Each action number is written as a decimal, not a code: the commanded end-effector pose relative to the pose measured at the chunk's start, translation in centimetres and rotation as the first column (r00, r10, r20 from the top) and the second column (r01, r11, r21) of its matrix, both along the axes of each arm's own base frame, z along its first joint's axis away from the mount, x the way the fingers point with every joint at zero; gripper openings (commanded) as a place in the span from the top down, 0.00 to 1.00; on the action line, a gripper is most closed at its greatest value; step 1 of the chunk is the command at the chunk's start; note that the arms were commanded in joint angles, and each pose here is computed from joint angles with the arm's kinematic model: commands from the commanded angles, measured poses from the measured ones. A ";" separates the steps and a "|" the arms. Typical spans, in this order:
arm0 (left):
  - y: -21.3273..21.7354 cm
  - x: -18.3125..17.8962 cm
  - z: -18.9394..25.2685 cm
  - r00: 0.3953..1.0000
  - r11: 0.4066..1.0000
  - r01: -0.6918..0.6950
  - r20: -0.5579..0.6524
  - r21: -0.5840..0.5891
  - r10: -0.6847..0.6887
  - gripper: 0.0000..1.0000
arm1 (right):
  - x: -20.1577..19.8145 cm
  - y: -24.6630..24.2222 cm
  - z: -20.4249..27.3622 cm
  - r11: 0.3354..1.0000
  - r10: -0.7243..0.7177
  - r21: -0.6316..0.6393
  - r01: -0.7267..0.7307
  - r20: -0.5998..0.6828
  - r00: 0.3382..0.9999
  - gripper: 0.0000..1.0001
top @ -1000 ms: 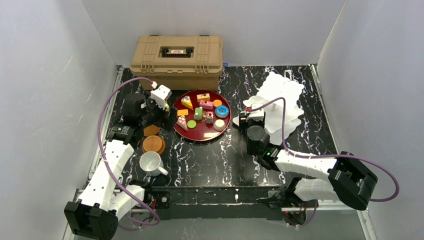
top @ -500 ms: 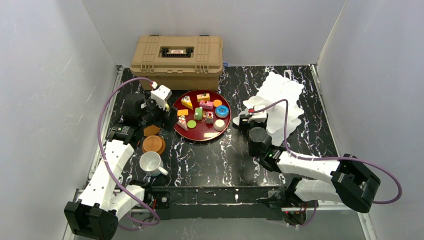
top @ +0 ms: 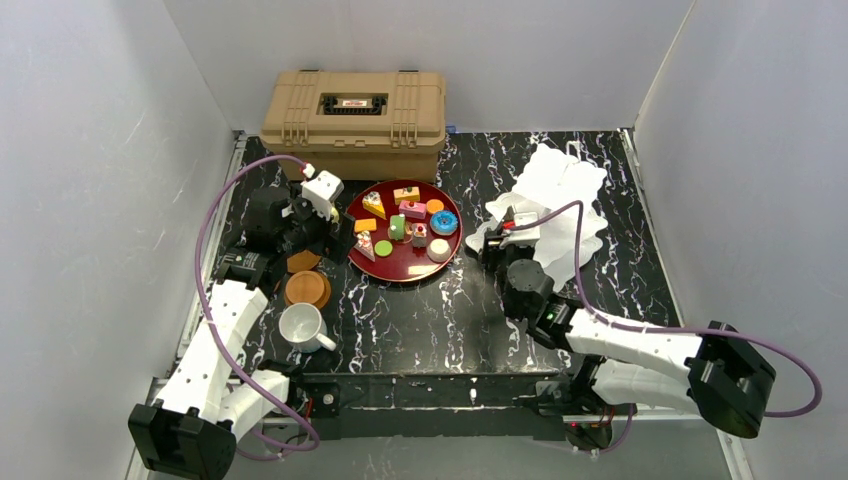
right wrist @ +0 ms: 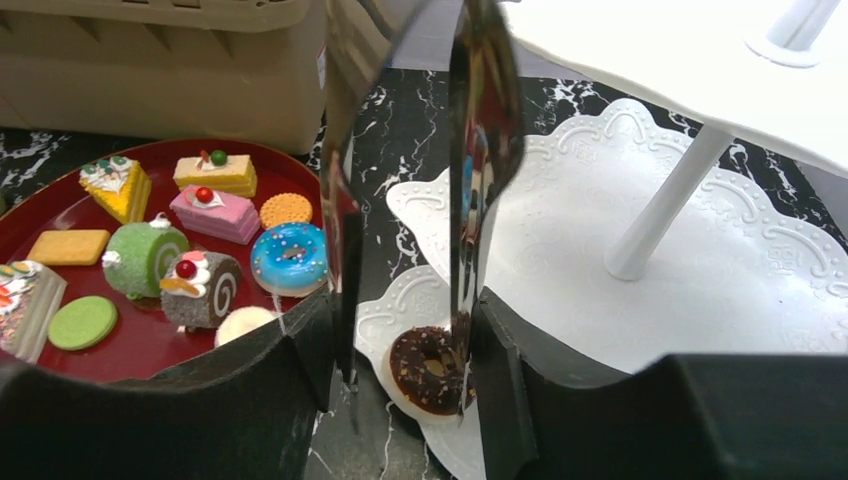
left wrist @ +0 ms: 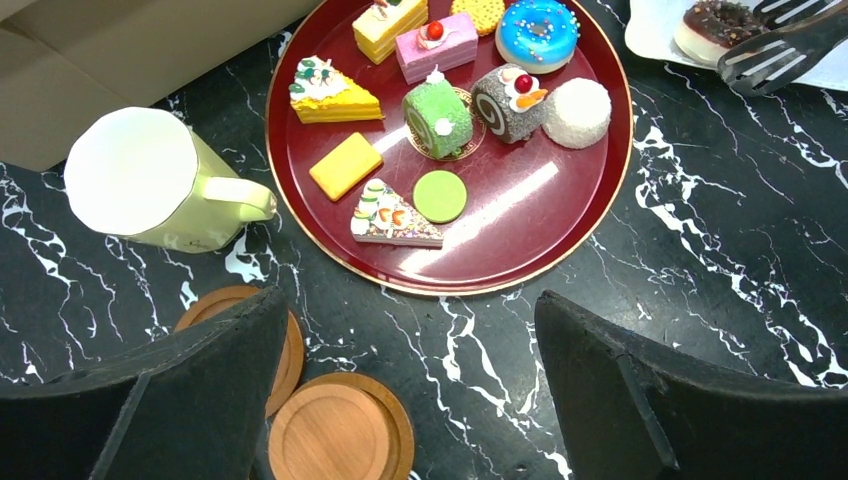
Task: Serve the afternoon tea
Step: Place the desert on the desert table.
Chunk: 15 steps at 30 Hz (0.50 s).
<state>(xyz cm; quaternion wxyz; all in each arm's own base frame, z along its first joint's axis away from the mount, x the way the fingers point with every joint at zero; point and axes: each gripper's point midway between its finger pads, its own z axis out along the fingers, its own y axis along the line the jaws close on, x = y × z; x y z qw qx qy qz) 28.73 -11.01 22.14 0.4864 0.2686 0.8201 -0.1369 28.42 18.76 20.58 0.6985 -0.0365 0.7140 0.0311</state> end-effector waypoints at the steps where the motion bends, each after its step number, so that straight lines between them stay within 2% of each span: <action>1: 0.0 -0.5 1.1 1.000 1.000 0.008 0.015 -0.019 -0.008 0.09 | -0.7 0.2 2.7 0.998 -0.002 0.067 -0.001 0.039 0.999 0.47; 7: -0.1 -0.6 0.8 1.000 1.000 0.014 0.003 -0.020 -0.014 0.10 | -1.3 -0.4 2.9 0.997 -0.007 0.081 0.004 0.040 0.999 0.67; 12: -0.3 -0.6 0.9 1.000 1.000 0.019 0.002 -0.025 -0.019 0.12 | -1.3 -0.3 2.5 0.997 -0.001 0.077 -0.002 0.030 1.000 0.78; 15: -0.2 -0.7 0.8 1.000 1.000 0.019 0.002 -0.021 -0.019 0.12 | -1.5 -0.3 2.1 0.997 0.007 0.076 -0.008 0.018 1.000 0.81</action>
